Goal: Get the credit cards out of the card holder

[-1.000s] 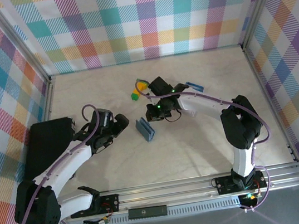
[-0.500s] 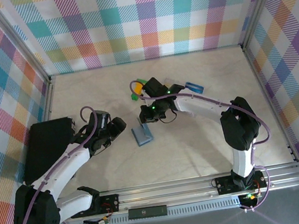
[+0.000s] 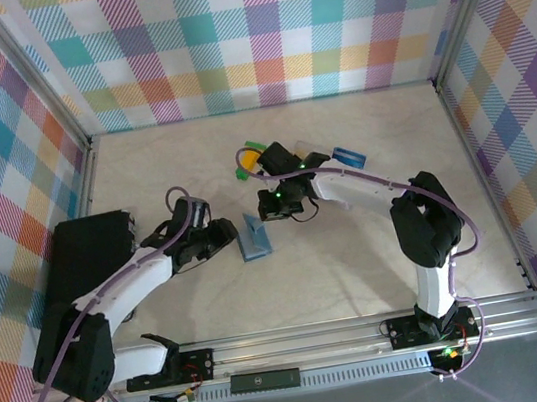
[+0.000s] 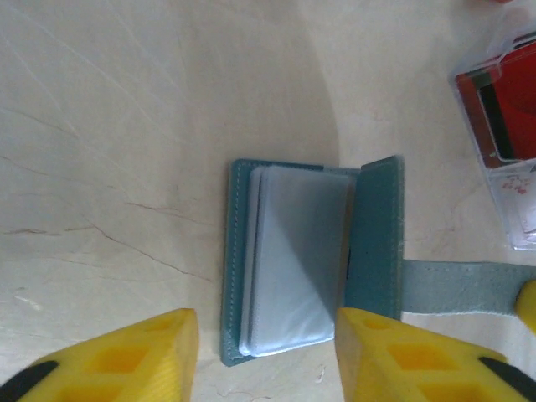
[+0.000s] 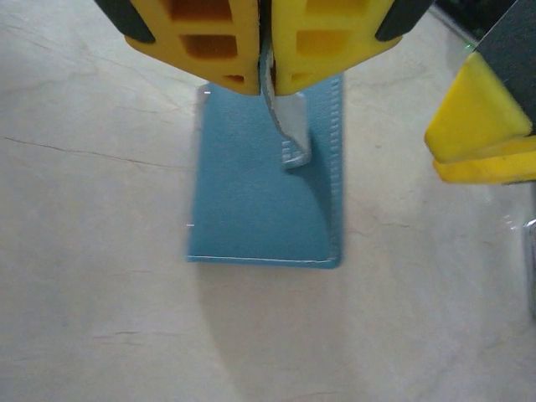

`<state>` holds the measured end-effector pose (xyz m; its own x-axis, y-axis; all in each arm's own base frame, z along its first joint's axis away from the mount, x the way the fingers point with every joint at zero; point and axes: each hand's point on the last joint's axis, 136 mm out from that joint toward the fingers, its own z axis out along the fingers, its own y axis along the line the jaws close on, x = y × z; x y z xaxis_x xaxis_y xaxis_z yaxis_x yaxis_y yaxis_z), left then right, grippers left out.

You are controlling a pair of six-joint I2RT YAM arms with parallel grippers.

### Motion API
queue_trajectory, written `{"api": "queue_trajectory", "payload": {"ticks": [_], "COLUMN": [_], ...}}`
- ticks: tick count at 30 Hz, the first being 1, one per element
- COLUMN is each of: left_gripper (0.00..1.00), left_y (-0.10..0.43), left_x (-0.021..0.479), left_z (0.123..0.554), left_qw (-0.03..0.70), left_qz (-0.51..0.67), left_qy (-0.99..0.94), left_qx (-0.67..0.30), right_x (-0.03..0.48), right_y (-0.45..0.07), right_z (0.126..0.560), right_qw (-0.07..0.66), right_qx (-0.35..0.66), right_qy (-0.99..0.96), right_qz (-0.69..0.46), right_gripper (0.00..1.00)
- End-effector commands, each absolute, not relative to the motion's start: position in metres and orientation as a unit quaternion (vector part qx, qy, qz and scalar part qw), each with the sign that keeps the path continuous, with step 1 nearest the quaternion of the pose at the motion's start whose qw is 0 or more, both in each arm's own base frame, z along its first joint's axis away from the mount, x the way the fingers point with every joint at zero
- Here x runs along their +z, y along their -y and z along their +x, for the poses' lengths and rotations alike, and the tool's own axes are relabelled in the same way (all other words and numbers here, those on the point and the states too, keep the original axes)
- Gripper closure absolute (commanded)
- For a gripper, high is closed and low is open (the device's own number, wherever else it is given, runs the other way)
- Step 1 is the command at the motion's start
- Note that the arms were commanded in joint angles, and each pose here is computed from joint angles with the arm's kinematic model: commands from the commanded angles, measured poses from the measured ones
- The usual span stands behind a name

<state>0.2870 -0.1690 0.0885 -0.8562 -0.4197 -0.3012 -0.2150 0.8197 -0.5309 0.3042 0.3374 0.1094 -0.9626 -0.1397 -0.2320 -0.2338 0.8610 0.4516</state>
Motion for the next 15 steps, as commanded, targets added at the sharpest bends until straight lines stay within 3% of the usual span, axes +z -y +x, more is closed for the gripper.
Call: {"api": "queue_trajectory", "payload": {"ticks": [1, 7, 15], "left_gripper": [0.6, 0.76, 0.89], "left_y": [0.193, 0.218, 0.266], "left_x": [0.098, 0.087, 0.074], "left_z": [0.298, 0.3, 0.306], "left_qw": [0.209, 0.176, 0.135], "left_qz": [-0.143, -0.114, -0.083], "left_qy": [-0.927, -0.936, -0.933], "left_qx": [-0.279, -0.283, -0.324], "right_x": [0.101, 0.072, 0.052], "right_y": [-0.309, -0.276, -0.267], "right_z": [0.308, 0.307, 0.309], "right_qw": [0.102, 0.095, 0.089], "right_qx": [0.213, 0.16, 0.161], "right_qy": [-0.969, -0.982, -0.983], "right_qz": [-0.07, -0.042, -0.017], "right_gripper": [0.92, 0.92, 0.92]}}
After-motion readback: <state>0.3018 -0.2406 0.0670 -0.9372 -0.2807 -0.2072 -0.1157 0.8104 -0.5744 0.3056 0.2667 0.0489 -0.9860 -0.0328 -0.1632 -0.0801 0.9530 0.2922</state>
